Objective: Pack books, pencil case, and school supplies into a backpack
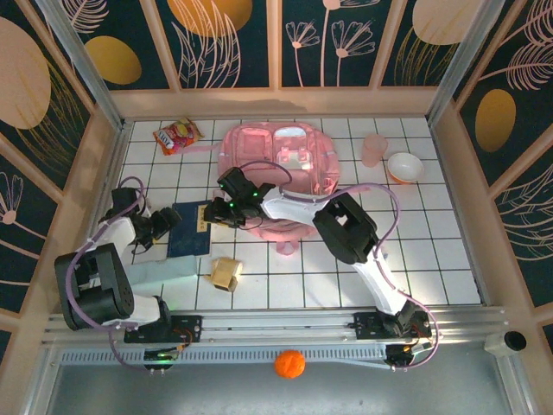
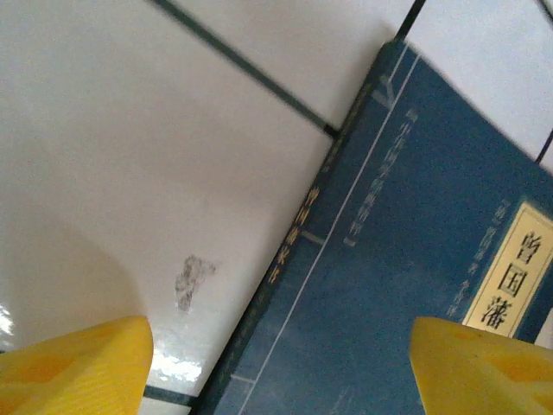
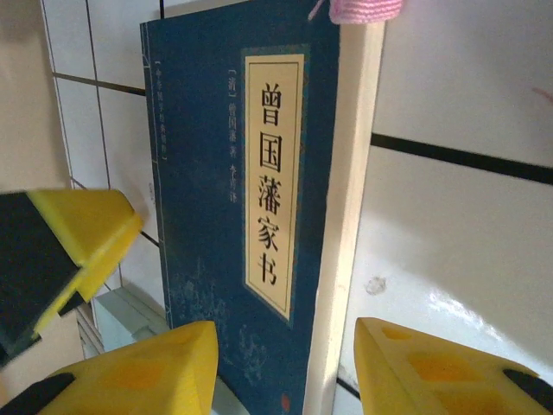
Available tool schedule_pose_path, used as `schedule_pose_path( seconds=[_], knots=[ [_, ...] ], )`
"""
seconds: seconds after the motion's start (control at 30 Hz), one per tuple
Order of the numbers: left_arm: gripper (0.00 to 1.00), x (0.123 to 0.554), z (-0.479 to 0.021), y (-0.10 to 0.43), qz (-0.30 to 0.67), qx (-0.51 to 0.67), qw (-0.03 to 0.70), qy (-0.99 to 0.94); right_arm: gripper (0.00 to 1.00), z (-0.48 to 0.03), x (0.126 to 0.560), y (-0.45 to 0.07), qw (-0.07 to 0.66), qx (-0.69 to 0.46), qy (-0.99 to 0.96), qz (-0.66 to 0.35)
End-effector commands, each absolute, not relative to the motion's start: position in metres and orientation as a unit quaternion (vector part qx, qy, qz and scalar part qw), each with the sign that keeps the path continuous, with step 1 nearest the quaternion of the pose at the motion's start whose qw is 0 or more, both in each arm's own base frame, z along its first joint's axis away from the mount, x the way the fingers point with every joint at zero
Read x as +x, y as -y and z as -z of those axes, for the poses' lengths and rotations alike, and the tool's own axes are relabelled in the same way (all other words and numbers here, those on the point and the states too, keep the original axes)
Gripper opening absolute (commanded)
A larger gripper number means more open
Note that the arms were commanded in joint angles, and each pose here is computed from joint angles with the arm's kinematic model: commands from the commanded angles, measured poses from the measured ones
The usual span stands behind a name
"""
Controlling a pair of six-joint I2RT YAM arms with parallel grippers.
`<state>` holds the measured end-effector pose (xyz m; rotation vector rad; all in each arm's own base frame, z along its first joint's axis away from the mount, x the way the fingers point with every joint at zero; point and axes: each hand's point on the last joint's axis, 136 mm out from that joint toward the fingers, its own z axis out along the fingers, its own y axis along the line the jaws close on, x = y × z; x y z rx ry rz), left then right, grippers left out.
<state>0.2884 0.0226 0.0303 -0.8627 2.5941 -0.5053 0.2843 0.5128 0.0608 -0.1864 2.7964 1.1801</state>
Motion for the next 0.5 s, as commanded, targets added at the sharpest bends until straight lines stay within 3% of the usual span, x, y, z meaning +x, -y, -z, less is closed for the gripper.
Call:
schedule_pose_path(
  seconds=[0.0, 0.13, 0.3, 0.47],
  knots=[
    [0.75, 0.291, -0.031, -0.014, 0.213, -0.307, 0.190, -0.908, 0.45, -0.050, 0.281, -0.512, 0.047, -0.078, -0.930, -0.357],
    [0.69, 0.290, -0.029, 0.000, 0.253, -0.301, 0.182, -0.901, 0.43, -0.031, 0.285, -0.498, 0.058, -0.077, -0.945, -0.313],
    [0.64, 0.286, -0.037, 0.022, 0.316, -0.284, 0.176, -0.888, 0.37, -0.034, 0.285, -0.505, 0.065, -0.092, -0.936, -0.334],
    [0.63, 0.284, -0.054, 0.028, 0.331, -0.272, 0.182, -0.885, 0.42, -0.066, 0.295, -0.495, 0.106, -0.090, -0.936, -0.325]
  ],
)
